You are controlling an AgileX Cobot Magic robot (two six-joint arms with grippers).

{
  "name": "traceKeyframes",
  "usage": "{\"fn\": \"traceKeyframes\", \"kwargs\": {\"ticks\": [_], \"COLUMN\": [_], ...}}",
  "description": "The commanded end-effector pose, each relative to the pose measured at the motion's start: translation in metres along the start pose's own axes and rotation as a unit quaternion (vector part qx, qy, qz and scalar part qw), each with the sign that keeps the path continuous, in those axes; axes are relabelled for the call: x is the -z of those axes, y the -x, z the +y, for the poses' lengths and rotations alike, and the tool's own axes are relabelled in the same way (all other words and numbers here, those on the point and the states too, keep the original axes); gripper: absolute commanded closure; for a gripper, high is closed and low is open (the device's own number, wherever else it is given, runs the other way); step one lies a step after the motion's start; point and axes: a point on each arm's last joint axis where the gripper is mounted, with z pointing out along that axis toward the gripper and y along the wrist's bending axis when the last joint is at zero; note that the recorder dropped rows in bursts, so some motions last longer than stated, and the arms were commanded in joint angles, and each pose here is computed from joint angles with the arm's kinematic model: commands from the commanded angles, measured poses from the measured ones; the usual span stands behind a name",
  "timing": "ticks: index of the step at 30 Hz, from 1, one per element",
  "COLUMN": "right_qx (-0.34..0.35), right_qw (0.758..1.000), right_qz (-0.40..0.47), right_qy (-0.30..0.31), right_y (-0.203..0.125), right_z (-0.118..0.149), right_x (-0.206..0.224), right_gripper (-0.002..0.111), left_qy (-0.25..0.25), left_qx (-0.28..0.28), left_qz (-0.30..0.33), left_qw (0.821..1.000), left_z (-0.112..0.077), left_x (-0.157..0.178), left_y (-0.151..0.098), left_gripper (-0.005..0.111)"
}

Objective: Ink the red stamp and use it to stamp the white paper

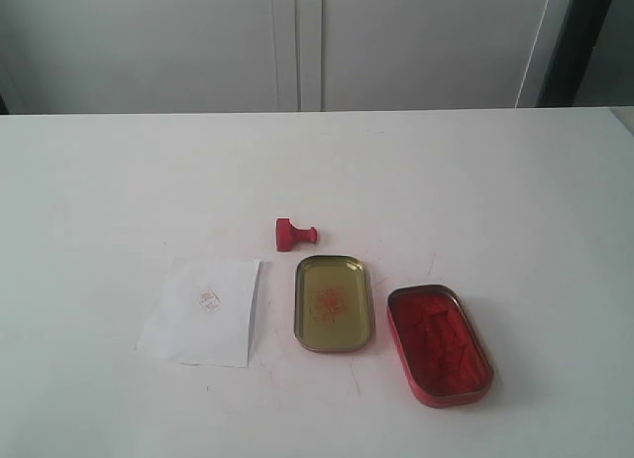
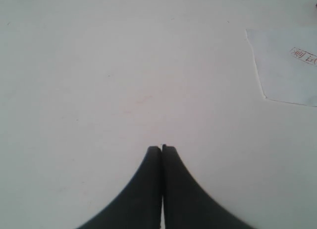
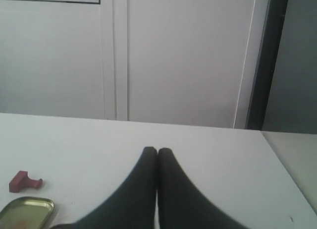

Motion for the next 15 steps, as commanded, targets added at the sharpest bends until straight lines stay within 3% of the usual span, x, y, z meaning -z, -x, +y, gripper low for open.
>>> {"fn": "traceKeyframes", "kwargs": {"ticks": [1, 15], "right_qx": [0.005, 0.006], "right_qw": [1.000, 0.993], "right_qz": [0.025, 0.118], "right_qy": [-0.001, 0.000], "right_y": [-0.019, -0.080], "right_z": [0.000, 0.000], "right_x": [-0.005, -0.016], "right_gripper": [0.108, 0.108], "left_qy": [-0.001, -0.001], "left_qx": [0.002, 0.002], "left_qz": [0.010, 0.010], "left_qw": [1.000, 1.000], "left_z": [0.000, 0.000], "left_x": [-0.001, -0.001], "left_y": [-0.004, -0.004], "left_gripper": [0.107, 0.107]}}
